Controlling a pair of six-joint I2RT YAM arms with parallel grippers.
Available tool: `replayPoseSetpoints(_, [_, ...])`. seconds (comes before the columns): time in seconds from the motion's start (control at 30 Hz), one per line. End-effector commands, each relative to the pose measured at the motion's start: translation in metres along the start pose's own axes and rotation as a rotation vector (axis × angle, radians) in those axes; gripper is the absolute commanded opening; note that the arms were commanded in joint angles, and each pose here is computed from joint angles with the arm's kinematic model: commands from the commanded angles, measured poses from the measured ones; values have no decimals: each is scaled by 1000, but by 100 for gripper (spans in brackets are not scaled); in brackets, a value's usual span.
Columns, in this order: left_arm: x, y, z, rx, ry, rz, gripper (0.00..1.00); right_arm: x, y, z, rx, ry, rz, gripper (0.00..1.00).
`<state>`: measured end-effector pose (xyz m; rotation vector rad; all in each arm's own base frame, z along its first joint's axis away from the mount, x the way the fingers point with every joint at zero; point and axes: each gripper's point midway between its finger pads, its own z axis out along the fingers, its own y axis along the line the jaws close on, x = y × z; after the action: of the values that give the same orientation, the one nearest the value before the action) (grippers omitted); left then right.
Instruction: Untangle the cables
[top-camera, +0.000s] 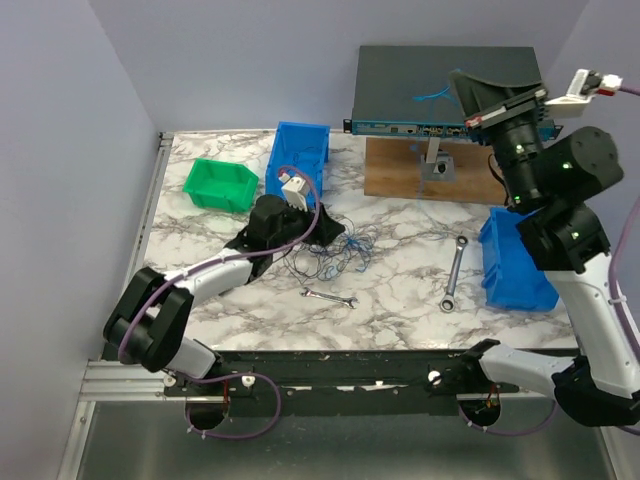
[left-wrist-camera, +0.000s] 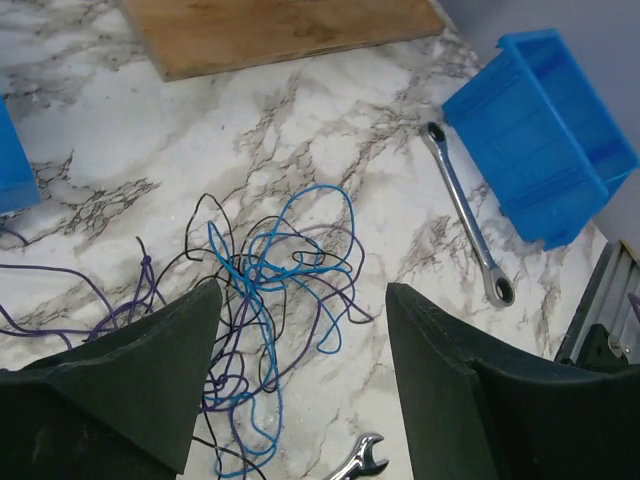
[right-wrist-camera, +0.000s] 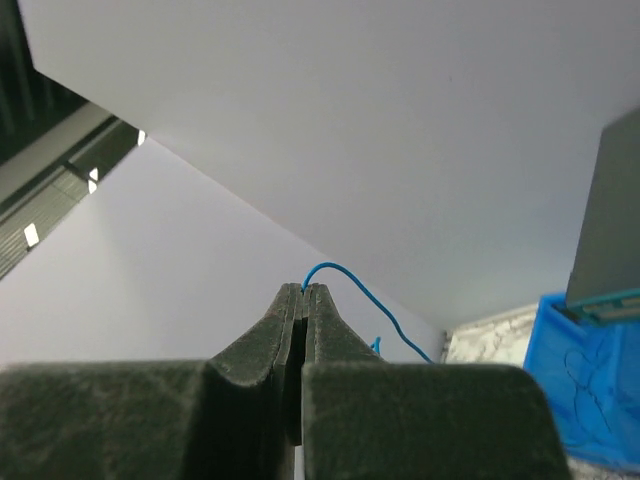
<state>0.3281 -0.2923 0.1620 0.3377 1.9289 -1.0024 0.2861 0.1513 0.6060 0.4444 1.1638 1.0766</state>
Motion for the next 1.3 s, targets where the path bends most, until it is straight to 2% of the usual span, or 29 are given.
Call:
replayPoseSetpoints(0.0, [-30,-27,-15,106,-196,106,71,45,-8,0,-22,166,80,1])
replayPoseSetpoints(0.2, [-44,-42,-36,169,-335,141,77,116,-2,8,-100,458,226,1])
replayPoseSetpoints(0.3, [-48,-39,-42,150,-381,148,77,139,-2,9,-123,548,277,1])
replayPoseSetpoints(0.47, [-50,-18,-45,39,-406,122,78,152,-5,3,-128,599,306,1])
replayPoseSetpoints(0.67, [-52,-8,-46,-14,-411,103,78,169,-3,-9,-144,690,306,1])
replayPoseSetpoints(0.9, [-54,-22,-43,52,-396,153,77,194,-7,-32,-140,801,326,1])
replayPoseSetpoints(0.97, [-54,-26,-43,72,-401,161,71,200,-6,-38,-144,820,330,1])
replayPoseSetpoints(1.1, [-55,-36,-46,123,-406,185,50,209,-14,-48,-123,844,328,1])
replayPoseSetpoints(1.13, [-56,-36,-48,119,-412,185,48,210,-16,-52,-118,847,324,1])
replayPoseSetpoints(1.27, [-59,-28,-50,61,-415,160,3,217,-43,-62,-42,847,261,1])
